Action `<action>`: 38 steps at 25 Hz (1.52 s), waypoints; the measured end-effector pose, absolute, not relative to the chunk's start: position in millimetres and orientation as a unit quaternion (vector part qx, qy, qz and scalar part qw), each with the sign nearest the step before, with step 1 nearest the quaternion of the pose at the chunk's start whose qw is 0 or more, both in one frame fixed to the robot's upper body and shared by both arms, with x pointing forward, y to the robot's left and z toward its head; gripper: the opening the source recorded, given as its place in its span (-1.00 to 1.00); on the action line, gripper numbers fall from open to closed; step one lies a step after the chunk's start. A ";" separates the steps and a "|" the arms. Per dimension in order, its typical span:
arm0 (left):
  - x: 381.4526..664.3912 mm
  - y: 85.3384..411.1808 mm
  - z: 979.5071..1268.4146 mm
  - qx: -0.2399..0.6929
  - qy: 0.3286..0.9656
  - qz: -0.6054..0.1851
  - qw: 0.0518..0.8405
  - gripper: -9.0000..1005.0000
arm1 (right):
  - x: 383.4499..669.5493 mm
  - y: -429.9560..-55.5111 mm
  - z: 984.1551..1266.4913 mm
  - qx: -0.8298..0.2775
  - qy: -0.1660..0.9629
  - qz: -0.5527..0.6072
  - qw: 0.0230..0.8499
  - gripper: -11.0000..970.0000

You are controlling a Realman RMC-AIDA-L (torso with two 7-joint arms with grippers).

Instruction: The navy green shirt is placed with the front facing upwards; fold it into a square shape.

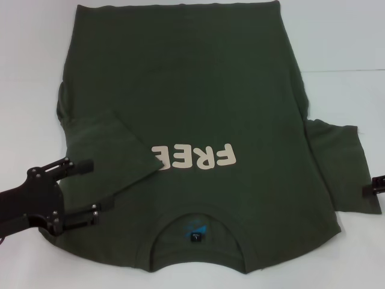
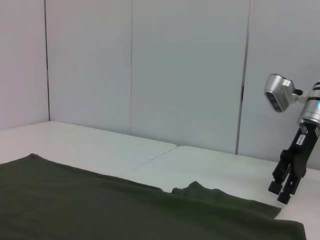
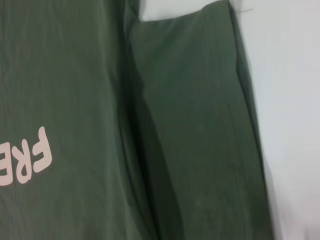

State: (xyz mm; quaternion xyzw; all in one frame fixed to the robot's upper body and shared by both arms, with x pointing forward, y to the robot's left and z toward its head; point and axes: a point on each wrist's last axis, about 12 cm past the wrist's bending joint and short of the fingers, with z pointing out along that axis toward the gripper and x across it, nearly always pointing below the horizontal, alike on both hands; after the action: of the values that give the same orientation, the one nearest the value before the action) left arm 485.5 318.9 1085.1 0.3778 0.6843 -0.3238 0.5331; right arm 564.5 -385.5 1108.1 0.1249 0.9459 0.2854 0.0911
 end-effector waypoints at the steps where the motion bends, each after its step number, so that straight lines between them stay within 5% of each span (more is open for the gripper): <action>1: 485.5 318.9 1085.1 0.378 0.684 -0.324 0.533 0.66 | 564.5 -385.3 1107.9 0.125 0.946 0.285 0.091 0.74; 38: 484.6 319.5 1084.5 0.377 0.685 -0.323 0.533 0.66 | 566.0 -380.0 1099.1 0.126 0.946 0.284 0.098 0.74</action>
State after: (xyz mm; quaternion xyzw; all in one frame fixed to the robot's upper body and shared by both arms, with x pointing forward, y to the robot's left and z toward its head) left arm 484.6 319.5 1084.5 0.3769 0.6852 -0.3235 0.5328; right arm 566.0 -380.0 1099.1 0.1256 0.9456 0.2839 0.0977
